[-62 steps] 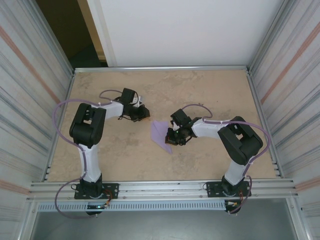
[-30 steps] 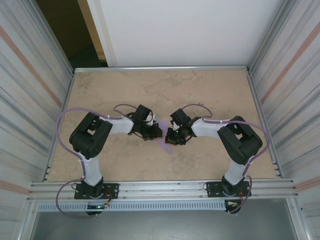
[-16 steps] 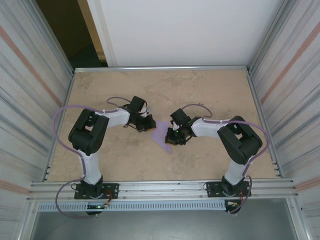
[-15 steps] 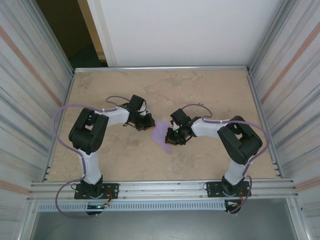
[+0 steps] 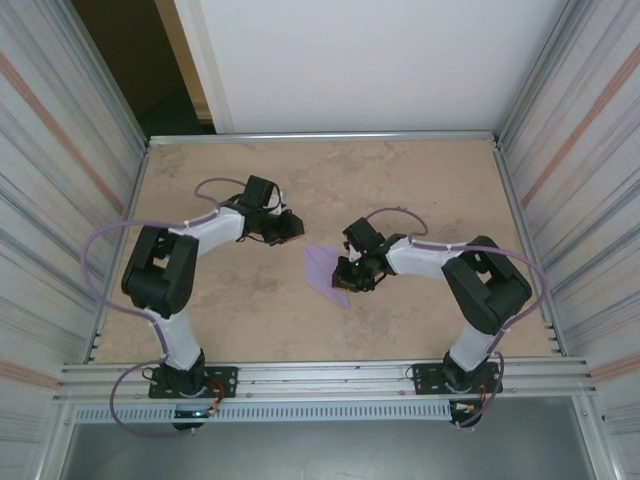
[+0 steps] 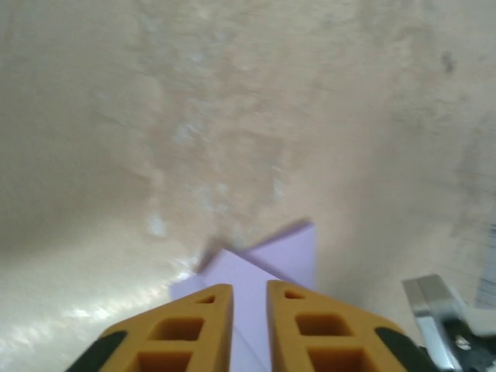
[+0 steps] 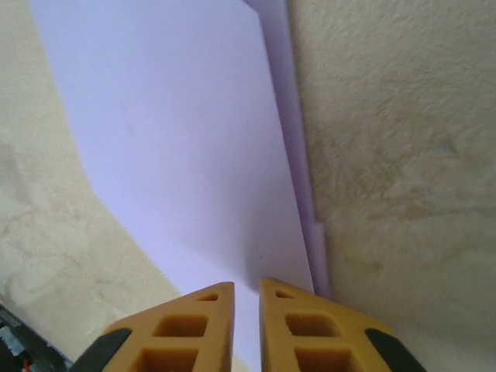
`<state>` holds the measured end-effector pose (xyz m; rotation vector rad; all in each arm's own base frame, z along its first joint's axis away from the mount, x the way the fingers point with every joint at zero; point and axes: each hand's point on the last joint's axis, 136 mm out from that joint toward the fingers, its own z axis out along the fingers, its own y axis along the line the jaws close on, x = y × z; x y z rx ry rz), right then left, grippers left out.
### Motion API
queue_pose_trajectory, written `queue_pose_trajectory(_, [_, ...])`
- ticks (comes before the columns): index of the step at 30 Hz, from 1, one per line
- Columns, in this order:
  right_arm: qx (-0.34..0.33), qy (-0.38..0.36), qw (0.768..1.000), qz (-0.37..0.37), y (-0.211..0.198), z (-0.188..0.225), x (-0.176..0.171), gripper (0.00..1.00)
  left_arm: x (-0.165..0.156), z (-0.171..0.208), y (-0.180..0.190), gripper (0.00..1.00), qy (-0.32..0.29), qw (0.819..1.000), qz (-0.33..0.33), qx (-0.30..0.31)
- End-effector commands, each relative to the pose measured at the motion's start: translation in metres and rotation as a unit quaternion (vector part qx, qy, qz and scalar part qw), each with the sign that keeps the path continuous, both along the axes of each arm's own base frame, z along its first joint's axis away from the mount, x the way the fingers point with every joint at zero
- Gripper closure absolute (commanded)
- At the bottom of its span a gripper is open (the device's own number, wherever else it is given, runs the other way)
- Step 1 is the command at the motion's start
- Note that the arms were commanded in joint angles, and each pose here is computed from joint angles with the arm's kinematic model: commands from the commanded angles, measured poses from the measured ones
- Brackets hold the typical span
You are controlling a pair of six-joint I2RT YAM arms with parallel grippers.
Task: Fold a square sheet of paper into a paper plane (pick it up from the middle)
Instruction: Pick up the paper from the center of the table.
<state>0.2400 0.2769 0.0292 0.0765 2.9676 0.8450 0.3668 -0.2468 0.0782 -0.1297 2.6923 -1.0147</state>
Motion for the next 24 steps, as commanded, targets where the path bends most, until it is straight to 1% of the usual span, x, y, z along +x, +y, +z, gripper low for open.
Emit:
queue_pose_trajectory(1, [0.027,-0.075,0.997,-0.011,-0.003,0.047,0.018,0.71,-0.014,0.01,-0.001,0.73,0.006,0.999,0.016,-0.031])
queue_pose_trajectory(3, [0.026,-0.097,0.995,-0.023,-0.011,0.052,0.023,0.64,-0.022,0.01,0.001,0.69,0.011,0.999,0.027,-0.043])
queue_pose_trajectory(4, [0.022,-0.1,0.994,-0.032,-0.018,0.051,0.027,0.62,-0.025,0.01,0.001,0.65,0.014,0.998,0.031,-0.051])
queue_pose_trajectory(7, [0.031,-0.094,0.995,-0.034,-0.026,0.04,0.033,0.62,-0.033,0.009,0.001,0.54,0.021,0.997,0.042,-0.068])
queue_pose_trajectory(11, [0.054,-0.083,0.995,-0.002,-0.018,0.032,0.036,0.62,-0.041,0.005,0.003,0.46,0.03,0.995,0.053,-0.079])
queue_pose_trajectory(16, [0.059,-0.072,0.995,0.025,-0.011,0.021,0.038,0.66,-0.045,0.002,0.003,0.42,0.035,0.994,0.054,-0.084])
queue_pose_trajectory(20, [0.058,-0.065,0.995,0.038,-0.006,0.012,0.041,0.72,-0.044,0.003,0.001,0.42,0.035,0.994,0.052,-0.089])
queue_pose_trajectory(24, [0.074,-0.062,0.994,0.053,0.002,0.009,0.043,0.78,-0.044,0.005,0.0,0.41,0.034,0.994,0.049,-0.093])
